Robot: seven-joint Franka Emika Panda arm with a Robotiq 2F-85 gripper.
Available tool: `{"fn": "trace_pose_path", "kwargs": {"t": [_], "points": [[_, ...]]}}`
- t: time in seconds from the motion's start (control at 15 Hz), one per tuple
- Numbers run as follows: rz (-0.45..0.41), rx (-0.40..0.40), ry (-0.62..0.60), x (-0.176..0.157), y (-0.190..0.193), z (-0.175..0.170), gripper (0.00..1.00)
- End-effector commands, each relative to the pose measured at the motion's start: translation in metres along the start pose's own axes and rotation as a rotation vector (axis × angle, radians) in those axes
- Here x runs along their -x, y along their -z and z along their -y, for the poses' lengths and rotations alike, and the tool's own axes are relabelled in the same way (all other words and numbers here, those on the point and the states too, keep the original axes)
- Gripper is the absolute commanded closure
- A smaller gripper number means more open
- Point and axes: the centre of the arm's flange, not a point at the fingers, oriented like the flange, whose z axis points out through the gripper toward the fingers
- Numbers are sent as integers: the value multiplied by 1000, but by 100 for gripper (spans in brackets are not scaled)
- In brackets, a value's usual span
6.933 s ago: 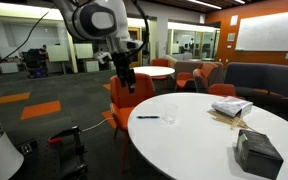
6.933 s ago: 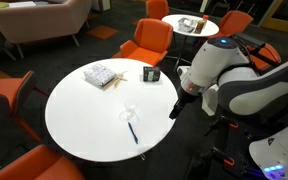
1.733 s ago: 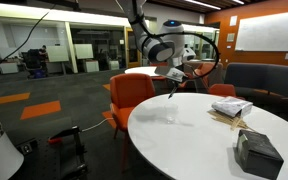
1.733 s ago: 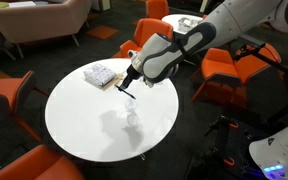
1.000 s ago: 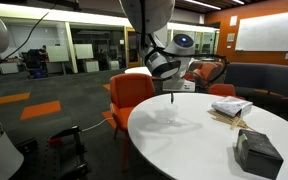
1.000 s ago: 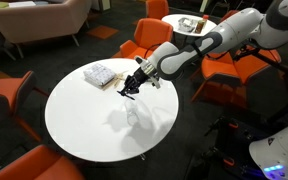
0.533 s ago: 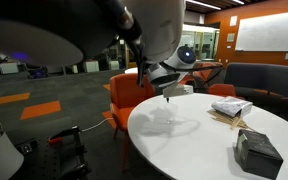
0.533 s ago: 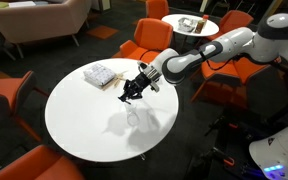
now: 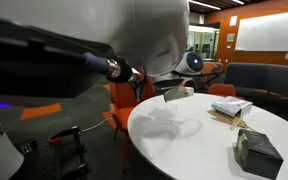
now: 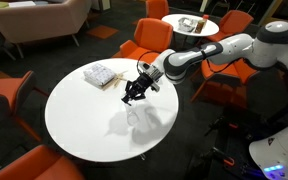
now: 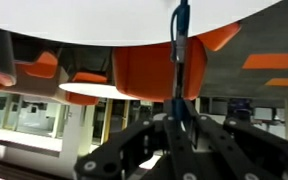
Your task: Take the pen from the table and put it in the cup
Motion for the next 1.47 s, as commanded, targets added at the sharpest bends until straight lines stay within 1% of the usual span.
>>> {"fn": "trace_pose_path", "kwargs": {"t": [0.0,0.2,0.6,0.8,1.0,1.4], "points": [[-7,-1,-18,-1,3,-4,99],[12,8,-50,5,1,-8,99],[110,26,-100,18,-6,-18,99],[171,44,-116,18,-12,-22,99],[211,45,-127,18,-16,-25,99],[249,44,-131,19,-23,-26,99]]}}
